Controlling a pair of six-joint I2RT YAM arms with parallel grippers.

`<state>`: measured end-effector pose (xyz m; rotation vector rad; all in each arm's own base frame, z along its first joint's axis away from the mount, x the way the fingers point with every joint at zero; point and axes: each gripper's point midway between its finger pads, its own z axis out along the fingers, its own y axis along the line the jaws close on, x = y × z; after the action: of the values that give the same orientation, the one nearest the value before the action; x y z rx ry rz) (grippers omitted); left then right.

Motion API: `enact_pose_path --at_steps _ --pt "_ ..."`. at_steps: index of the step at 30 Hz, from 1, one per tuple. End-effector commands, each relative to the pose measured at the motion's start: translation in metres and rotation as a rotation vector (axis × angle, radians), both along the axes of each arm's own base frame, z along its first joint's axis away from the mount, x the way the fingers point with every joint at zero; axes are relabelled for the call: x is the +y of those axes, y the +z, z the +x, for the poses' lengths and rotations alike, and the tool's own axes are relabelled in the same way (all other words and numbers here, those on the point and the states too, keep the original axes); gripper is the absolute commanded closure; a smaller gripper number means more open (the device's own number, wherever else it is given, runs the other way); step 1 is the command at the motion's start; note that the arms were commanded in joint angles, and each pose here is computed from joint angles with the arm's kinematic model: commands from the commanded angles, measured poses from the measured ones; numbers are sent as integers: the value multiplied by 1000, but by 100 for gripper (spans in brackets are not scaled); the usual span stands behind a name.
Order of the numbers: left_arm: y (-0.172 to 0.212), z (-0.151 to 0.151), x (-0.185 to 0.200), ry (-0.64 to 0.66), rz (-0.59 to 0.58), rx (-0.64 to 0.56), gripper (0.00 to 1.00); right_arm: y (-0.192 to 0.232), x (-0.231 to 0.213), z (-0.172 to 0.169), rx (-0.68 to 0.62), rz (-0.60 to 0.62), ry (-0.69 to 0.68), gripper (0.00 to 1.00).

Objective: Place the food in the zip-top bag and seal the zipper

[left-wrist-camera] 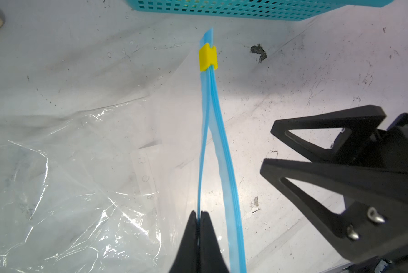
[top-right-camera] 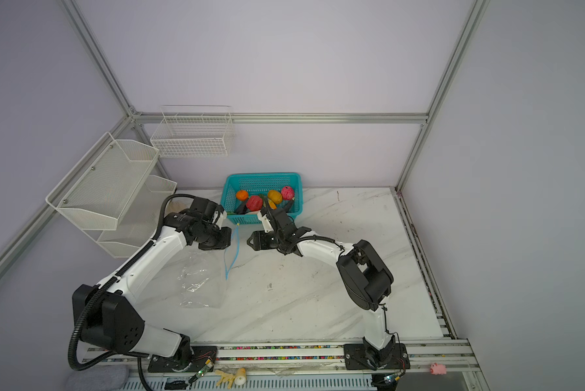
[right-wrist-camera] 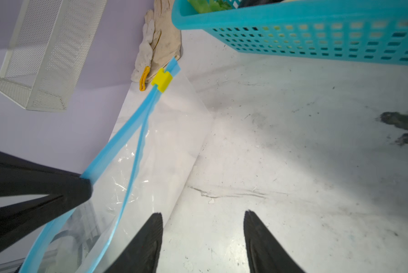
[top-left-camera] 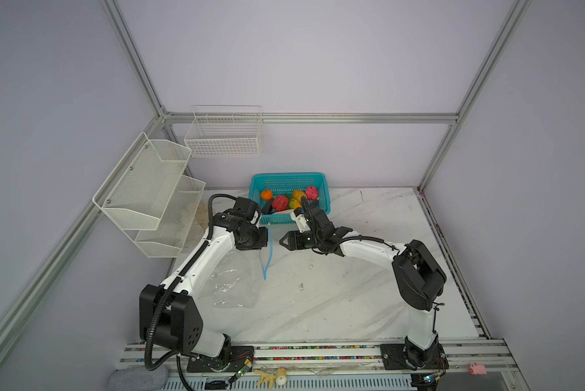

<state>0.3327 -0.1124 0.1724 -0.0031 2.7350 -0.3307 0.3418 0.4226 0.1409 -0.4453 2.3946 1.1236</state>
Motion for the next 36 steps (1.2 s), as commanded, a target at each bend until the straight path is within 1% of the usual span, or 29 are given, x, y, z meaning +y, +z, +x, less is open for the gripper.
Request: enact_pose_path --at_steps 1,4,9,13,20,28,33,36 --pt "34 18 -8 -14 -6 -97 100 21 7 -19 83 69 34 42" --pt "31 20 -12 -12 -8 -90 100 27 12 -23 126 117 36 42" --pt "32 21 -15 -13 -13 -95 100 24 20 -23 155 129 44 43" --pt "35 20 -17 -15 -11 -105 100 18 27 -26 170 115 57 44" --pt "40 19 -22 -29 -12 -116 100 -12 36 -27 219 66 73 47" --pt "58 16 -21 -48 76 -163 100 -41 44 -30 248 9 84 50" --pt "76 13 -10 -28 141 -216 100 -53 55 -26 257 9 90 51" --pt "86 11 -4 -14 159 -244 100 -54 66 -22 259 25 97 52"
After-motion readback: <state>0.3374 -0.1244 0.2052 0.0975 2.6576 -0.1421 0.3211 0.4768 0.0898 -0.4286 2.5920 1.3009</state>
